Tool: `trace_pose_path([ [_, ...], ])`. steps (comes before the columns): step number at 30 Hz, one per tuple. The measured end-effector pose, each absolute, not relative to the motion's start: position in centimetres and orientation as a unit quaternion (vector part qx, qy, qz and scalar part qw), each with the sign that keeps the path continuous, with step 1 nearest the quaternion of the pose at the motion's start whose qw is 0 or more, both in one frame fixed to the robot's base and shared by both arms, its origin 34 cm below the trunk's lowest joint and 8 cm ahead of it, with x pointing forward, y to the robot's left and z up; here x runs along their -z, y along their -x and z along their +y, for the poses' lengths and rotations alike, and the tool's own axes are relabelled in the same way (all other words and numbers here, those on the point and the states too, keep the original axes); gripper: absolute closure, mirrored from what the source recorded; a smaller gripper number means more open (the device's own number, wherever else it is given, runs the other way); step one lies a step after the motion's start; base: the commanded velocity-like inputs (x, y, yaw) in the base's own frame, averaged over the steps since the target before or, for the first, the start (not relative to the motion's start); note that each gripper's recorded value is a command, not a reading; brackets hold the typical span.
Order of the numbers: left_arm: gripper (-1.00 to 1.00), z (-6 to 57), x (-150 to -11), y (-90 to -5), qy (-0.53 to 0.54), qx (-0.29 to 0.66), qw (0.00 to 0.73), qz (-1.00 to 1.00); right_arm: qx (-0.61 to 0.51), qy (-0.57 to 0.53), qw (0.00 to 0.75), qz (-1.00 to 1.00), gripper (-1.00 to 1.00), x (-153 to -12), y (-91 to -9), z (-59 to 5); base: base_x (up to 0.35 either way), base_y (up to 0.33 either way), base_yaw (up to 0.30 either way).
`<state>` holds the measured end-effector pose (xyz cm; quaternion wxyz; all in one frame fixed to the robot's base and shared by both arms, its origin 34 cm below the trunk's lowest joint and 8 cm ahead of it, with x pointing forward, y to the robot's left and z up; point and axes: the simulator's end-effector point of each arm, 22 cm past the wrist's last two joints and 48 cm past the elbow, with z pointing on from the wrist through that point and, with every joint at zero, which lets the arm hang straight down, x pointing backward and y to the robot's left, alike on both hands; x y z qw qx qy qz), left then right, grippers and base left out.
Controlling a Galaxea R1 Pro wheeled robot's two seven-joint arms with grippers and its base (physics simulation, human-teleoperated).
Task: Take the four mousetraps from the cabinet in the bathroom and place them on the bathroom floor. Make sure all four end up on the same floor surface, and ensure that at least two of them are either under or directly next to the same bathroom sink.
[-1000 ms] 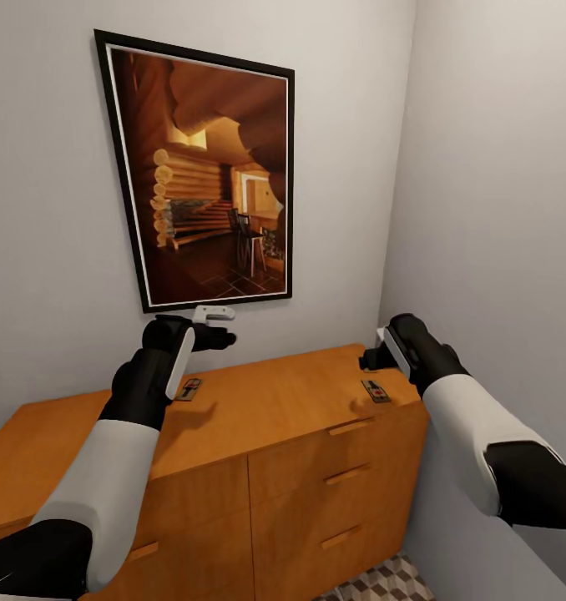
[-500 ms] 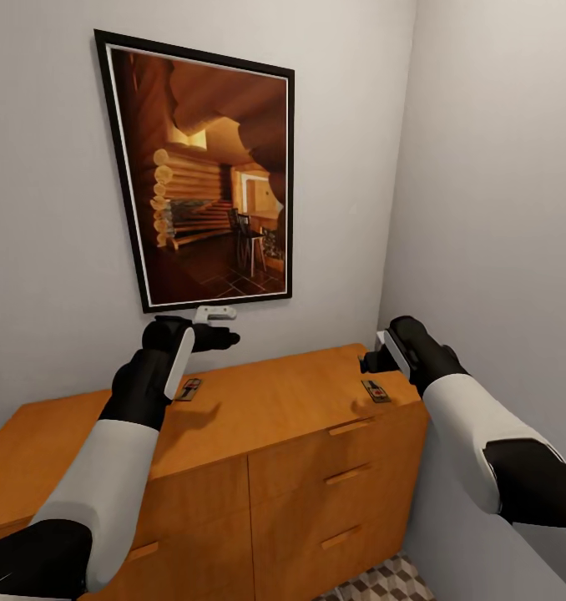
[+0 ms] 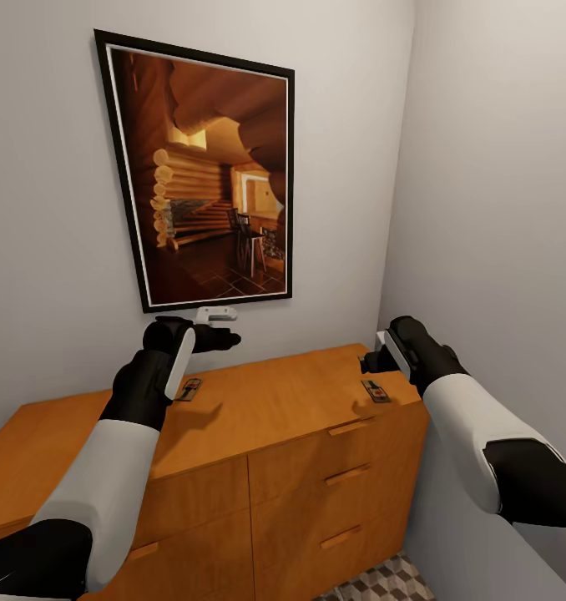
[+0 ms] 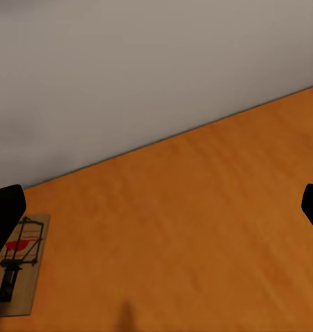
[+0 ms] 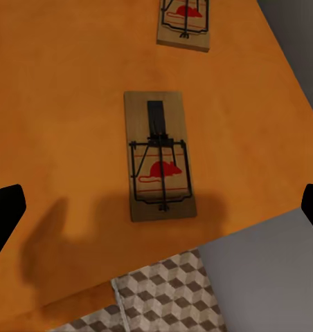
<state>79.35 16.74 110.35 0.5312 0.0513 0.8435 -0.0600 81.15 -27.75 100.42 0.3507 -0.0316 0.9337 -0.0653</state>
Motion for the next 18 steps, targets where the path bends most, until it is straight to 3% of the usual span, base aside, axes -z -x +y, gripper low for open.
trace_pose_path([
  [18,-1.00,16.7,-109.5,-79.4,-0.051,0.059,0.522,0.849,0.061,0.030,0.330,0.942,-1.00,-98.9,-80.7,-27.6,0.000,0.000,0.000],
])
